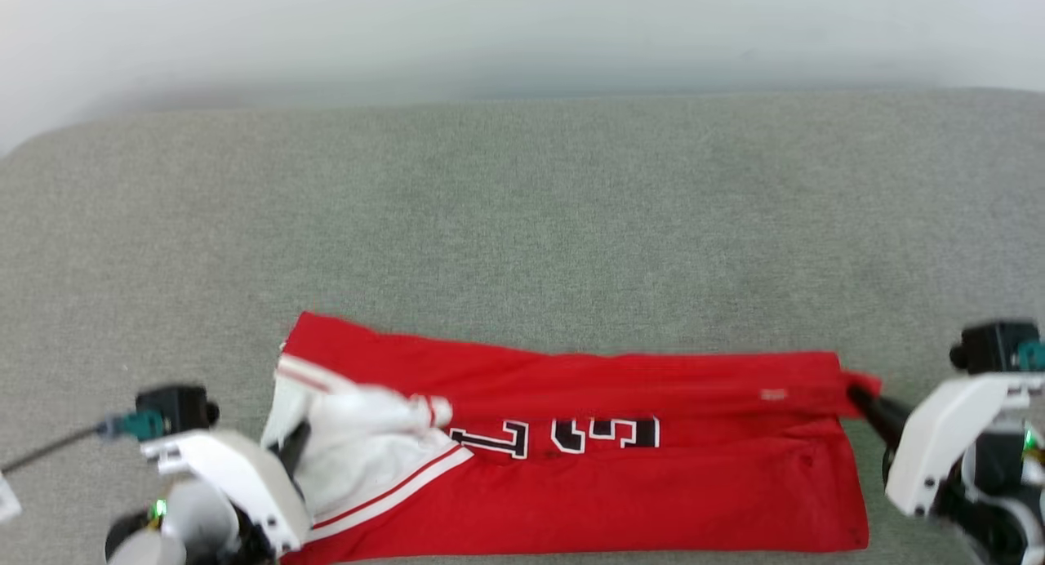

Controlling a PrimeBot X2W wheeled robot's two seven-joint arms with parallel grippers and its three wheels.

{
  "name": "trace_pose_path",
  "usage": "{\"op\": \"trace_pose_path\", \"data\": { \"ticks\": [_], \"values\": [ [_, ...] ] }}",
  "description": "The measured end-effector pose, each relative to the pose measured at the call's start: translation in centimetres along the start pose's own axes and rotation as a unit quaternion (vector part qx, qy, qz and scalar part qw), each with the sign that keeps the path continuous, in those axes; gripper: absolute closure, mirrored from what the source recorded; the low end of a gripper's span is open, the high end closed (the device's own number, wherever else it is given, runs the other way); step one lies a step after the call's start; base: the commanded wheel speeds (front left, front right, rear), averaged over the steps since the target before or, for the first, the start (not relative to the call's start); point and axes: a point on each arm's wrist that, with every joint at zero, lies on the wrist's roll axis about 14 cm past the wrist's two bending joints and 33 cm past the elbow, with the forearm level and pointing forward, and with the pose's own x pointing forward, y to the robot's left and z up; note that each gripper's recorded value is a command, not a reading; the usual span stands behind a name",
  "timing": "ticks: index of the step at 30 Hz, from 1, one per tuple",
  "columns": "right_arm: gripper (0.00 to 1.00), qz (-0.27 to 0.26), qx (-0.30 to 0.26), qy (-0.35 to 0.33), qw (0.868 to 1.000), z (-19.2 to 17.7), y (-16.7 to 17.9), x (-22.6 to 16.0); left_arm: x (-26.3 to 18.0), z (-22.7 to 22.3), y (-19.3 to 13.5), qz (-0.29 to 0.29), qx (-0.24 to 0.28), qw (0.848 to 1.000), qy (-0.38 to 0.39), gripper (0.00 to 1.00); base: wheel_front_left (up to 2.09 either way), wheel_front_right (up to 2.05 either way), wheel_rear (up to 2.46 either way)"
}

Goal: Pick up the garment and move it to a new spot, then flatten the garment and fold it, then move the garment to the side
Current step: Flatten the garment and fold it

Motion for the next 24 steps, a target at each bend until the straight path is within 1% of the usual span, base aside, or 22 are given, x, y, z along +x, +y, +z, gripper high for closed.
{"op": "trace_pose_path", "data": {
  "ticks": [3,4,5,6,7,10,13,18,21,24],
  "values": [
    [1.00,-0.006,0.022,0.012,1.000,-2.2,-0.3,-0.8,-0.9,-2.4,0.6,0.014,-0.019,0.999,0.023,1.00,0.00,0.00,0.00],
    [0.88,-0.008,0.028,0.018,0.999,-2.9,-0.4,-1.0,-1.1,-2.9,0.5,0.012,-0.028,0.999,0.028,1.00,0.00,0.00,0.00],
    [0.60,-0.010,0.035,0.025,0.999,-3.7,-0.4,-1.2,-1.2,-3.5,0.3,0.011,-0.032,0.999,0.033,0.84,0.00,0.00,0.00],
    [0.27,-0.011,0.042,0.029,0.999,-4.5,-0.4,-1.2,-1.3,-3.8,0.3,0.011,-0.034,0.999,0.037,0.45,0.00,0.00,0.00],
    [0.00,-0.013,0.049,0.029,0.998,-5.1,-0.4,-1.3,-1.2,-3.9,0.3,0.011,-0.036,0.999,0.037,0.00,0.00,0.00,0.00],
    [0.00,-0.016,0.060,0.020,0.998,-5.9,-0.4,-1.5,-1.1,-4.1,-0.1,0.005,-0.036,0.999,0.028,0.00,0.00,0.00,0.00],
    [0.00,-0.017,0.062,-0.006,0.998,-5.7,-0.4,-2.2,-1.1,-3.3,-0.4,0.008,-0.028,1.000,-0.004,0.00,0.00,0.00,0.00],
    [0.00,-0.012,0.052,-0.072,0.996,-3.0,-0.1,-4.1,-1.6,-0.8,-1.8,-0.003,-0.006,0.997,-0.074,0.00,0.00,0.00,0.00],
    [0.00,-0.018,0.047,-0.104,0.993,-1.0,-0.7,-5.4,-2.2,1.8,-3.1,-0.018,0.016,0.991,-0.133,0.00,0.00,0.00,0.00],
    [0.00,-0.029,0.048,-0.113,0.992,0.1,-1.6,-6.4,-3.0,4.4,-4.4,-0.032,0.035,0.979,-0.196,0.00,0.00,0.00,0.00]
  ]
}}
